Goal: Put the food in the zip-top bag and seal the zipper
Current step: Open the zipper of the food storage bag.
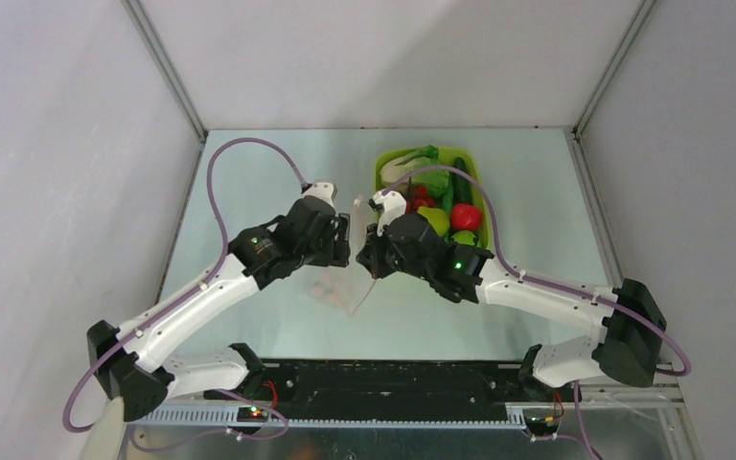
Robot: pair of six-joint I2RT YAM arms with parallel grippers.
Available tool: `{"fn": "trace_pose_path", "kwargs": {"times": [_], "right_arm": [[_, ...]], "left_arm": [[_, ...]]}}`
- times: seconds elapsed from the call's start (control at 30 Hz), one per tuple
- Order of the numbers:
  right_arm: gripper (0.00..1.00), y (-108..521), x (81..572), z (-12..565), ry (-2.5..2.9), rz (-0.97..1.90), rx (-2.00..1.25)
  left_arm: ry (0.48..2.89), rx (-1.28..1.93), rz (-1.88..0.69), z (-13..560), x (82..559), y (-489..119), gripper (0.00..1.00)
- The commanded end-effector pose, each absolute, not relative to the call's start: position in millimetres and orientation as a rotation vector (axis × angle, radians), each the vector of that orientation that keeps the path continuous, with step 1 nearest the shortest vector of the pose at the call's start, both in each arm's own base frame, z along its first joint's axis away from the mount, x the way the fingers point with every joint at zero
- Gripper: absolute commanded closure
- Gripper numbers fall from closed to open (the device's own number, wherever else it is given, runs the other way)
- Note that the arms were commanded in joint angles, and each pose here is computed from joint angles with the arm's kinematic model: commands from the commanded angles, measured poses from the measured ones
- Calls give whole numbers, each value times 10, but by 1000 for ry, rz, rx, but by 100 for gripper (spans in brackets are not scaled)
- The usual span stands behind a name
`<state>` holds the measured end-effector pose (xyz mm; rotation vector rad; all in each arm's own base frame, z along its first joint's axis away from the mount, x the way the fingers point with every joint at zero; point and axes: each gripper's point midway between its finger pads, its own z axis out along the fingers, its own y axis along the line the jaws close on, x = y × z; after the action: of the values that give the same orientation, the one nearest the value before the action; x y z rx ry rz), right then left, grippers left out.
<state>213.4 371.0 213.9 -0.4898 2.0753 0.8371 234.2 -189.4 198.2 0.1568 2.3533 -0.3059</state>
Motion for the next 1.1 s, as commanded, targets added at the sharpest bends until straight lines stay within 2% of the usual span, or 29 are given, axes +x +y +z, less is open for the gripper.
{"fn": "trace_pose_path", "kwargs": {"times": [0.0, 0.03, 0.13, 0.2, 0.33, 0.5, 0.67, 0.93, 1.07], "right_arm": [[100, 3741, 2129, 2621, 1960, 914, -464], [100, 3724, 2127, 2647, 1957, 915, -456], [100, 3626, 2169, 2651, 1964, 871, -423], [100, 3561, 2200, 2652, 1969, 844, -401], [100, 3484, 2273, 2719, 1961, 840, -347], [100, 3502, 2362, 2863, 1916, 881, -273], [100, 3405, 2557, 2684, 1975, 814, -109], [100, 3132, 2781, 1919, 2205, 609, 89], [94, 3225, 2836, 1724, 2263, 645, 70]], "left_arm": [[2351, 158, -239, 1931, 2408, -1831, 33], [2350, 138, -197, 1959, 2418, -1765, 43], [2337, 137, -149, 2117, 2384, -1639, 60], [2292, 134, -144, 2359, 2341, -1525, 77], [2202, 97, -132, 2767, 2227, -1266, 97], [2162, 80, -80, 3112, 2153, -1056, 100], [2169, 68, 78, 3186, 2153, -827, 100], [2298, 204, 16, 2590, 2305, -1282, 99], [2352, 288, -115, 2285, 2369, -1647, 97]]}}
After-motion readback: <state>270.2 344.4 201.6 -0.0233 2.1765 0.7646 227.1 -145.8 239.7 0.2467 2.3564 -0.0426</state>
